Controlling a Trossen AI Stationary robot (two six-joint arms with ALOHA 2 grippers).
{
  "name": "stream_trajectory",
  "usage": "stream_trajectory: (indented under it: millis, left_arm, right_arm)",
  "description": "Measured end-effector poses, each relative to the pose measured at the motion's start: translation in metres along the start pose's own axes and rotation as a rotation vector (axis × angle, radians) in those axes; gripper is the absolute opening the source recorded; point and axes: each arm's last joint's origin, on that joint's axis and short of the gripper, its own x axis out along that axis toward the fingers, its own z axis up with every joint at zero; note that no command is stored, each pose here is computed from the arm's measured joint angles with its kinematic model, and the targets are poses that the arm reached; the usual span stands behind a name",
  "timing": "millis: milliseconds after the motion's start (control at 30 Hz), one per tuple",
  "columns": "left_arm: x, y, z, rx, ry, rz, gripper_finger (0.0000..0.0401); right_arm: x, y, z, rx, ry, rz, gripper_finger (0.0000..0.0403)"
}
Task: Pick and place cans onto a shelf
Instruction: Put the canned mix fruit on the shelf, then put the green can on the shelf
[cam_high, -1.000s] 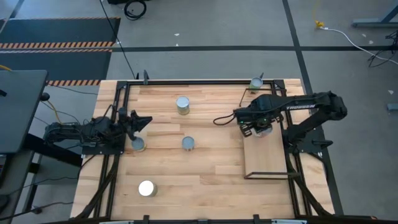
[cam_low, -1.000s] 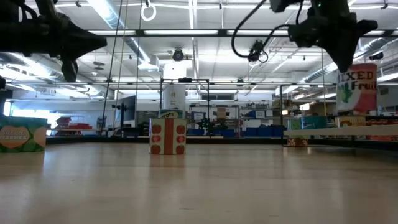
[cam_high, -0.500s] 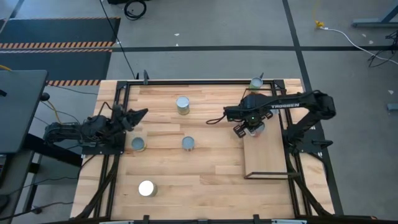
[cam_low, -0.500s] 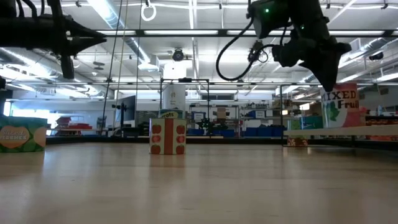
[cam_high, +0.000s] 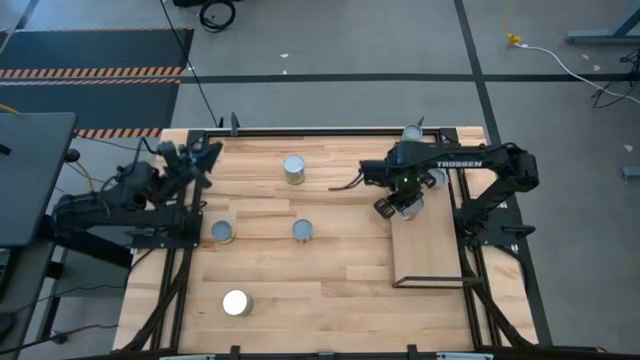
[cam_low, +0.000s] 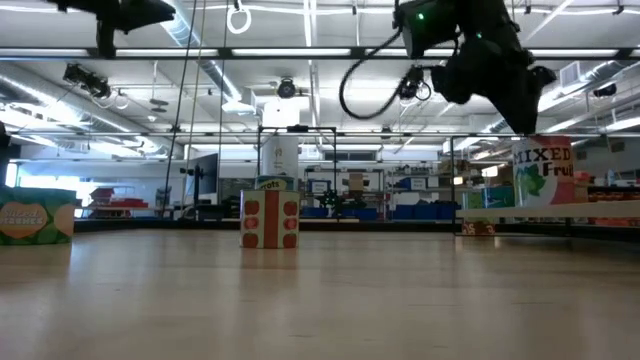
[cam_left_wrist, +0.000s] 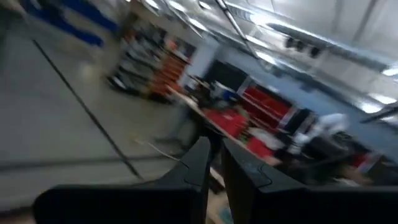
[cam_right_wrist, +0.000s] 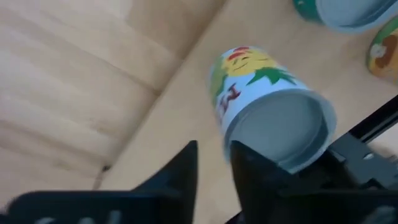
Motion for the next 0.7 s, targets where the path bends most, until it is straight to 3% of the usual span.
stream_trajectory:
  millis: [167,433,600,700]
  left_arm:
    - [0.022,-0.013,0.018,0.207,-0.077,0.101,0.0067]
    - [0.062,-0.017,0.016,0.245,-0.058,0.117,0.0091]
    - [0.077,-0.017,0.021,0.189,-0.061,0.134,0.0098]
    - [0.082,-0.018,0.024,0.231,-0.052,0.12,0.0098]
  right_arm:
    - [-0.05,-0.003,0.005,0.01,-0.171,0.037,0.0186]
    - [-0.132,-0.054,0.032,0.104,-0.619,-0.05,0.0255]
    - [-0.139,-0.105,0.069,0.212,-0.684,-0.032,0.0261]
    - [-0.125,-0.129,0.093,0.271,-0.634,-0.121,0.0251]
